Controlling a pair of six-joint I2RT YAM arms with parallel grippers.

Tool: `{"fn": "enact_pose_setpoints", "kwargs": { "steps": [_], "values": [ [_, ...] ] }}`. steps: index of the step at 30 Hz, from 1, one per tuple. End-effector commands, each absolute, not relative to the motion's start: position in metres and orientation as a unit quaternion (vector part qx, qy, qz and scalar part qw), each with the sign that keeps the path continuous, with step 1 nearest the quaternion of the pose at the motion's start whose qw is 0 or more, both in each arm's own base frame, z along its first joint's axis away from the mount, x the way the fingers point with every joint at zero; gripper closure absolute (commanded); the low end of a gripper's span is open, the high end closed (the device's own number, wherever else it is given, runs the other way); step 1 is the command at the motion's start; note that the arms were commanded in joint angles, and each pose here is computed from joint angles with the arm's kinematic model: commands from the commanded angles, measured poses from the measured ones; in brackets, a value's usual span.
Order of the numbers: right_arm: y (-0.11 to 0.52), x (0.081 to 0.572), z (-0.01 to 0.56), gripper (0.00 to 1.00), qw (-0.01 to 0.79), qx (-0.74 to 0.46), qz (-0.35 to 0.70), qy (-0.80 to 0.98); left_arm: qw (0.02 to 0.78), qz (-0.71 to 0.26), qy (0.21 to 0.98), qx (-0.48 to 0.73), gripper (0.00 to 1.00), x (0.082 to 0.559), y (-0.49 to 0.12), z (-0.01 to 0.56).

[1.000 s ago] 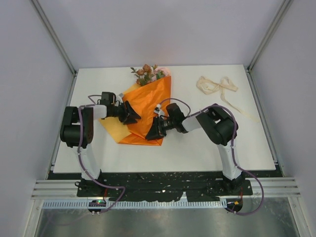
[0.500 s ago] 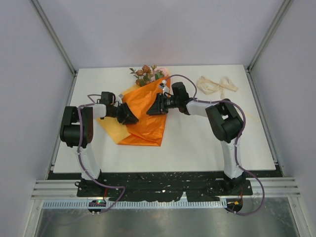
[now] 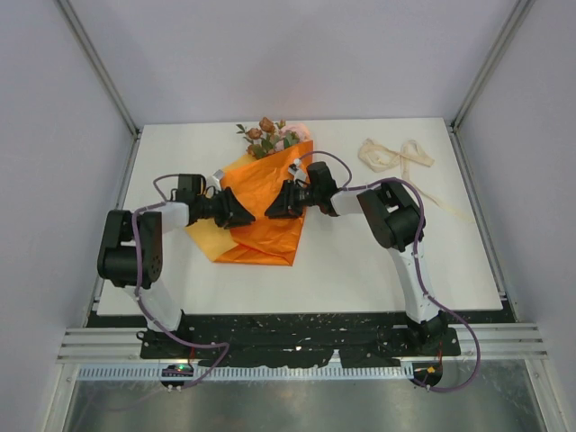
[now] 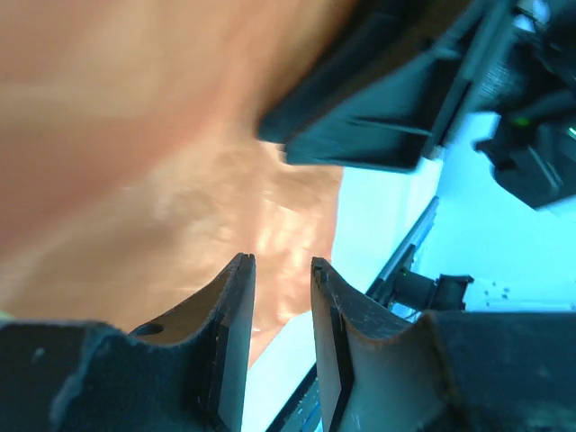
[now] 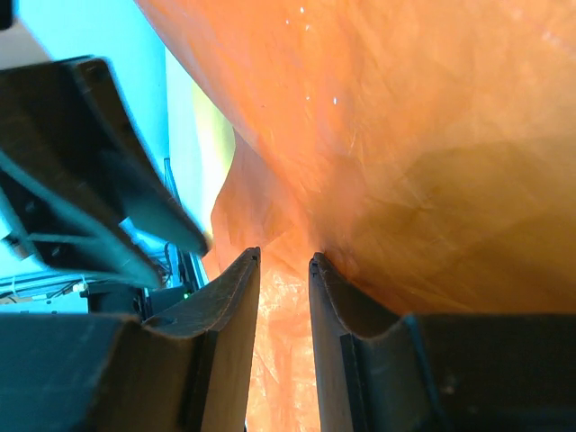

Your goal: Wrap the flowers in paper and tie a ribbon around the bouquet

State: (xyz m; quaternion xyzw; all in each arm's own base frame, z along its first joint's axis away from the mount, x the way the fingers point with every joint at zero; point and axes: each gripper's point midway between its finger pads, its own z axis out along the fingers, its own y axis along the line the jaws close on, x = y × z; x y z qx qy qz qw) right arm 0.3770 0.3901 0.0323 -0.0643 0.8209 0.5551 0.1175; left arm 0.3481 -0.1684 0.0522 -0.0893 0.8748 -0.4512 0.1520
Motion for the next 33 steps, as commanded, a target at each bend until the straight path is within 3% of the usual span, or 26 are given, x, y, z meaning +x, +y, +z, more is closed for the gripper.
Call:
{"fn": "enact_pose_setpoints", "kwargs": {
  "steps": [1,7,9,14,16,18,27,33],
  "values": [
    [0.387,0.378,0.011,0.66,0.122,-0.052,0.53,0.838,0.18,-0.512,0.839,-0.039,0.66,0.338,-0.199,0.096],
    [0.393,0.381,0.048,0.64,0.133,-0.073,0.551,0.821,0.058,-0.447,0.882,-0.135,0.78,0.309,-0.184,0.012],
    [0.391,0.368,0.072,0.61,0.12,-0.086,0.565,0.812,0.049,-0.424,0.894,-0.138,0.82,0.306,-0.176,-0.001],
    [0.373,0.308,0.127,0.31,0.074,-0.103,0.609,0.783,0.043,-0.417,0.898,-0.135,0.9,0.309,-0.174,-0.001],
    [0.366,0.281,0.123,0.19,0.046,-0.103,0.609,0.785,0.046,-0.414,0.899,-0.134,0.93,0.311,-0.174,-0.002],
    [0.359,0.254,0.1,0.13,0.008,-0.095,0.597,0.796,0.047,-0.41,0.901,-0.135,0.95,0.31,-0.173,-0.004],
    [0.326,0.229,-0.001,0.1,-0.088,-0.028,0.51,0.855,0.048,-0.403,0.904,-0.132,1.0,0.309,-0.171,-0.005],
    [0.315,0.222,0.015,0.08,-0.097,-0.06,0.508,0.854,0.047,-0.4,0.906,-0.132,1.0,0.309,-0.171,-0.007]
  ]
}}
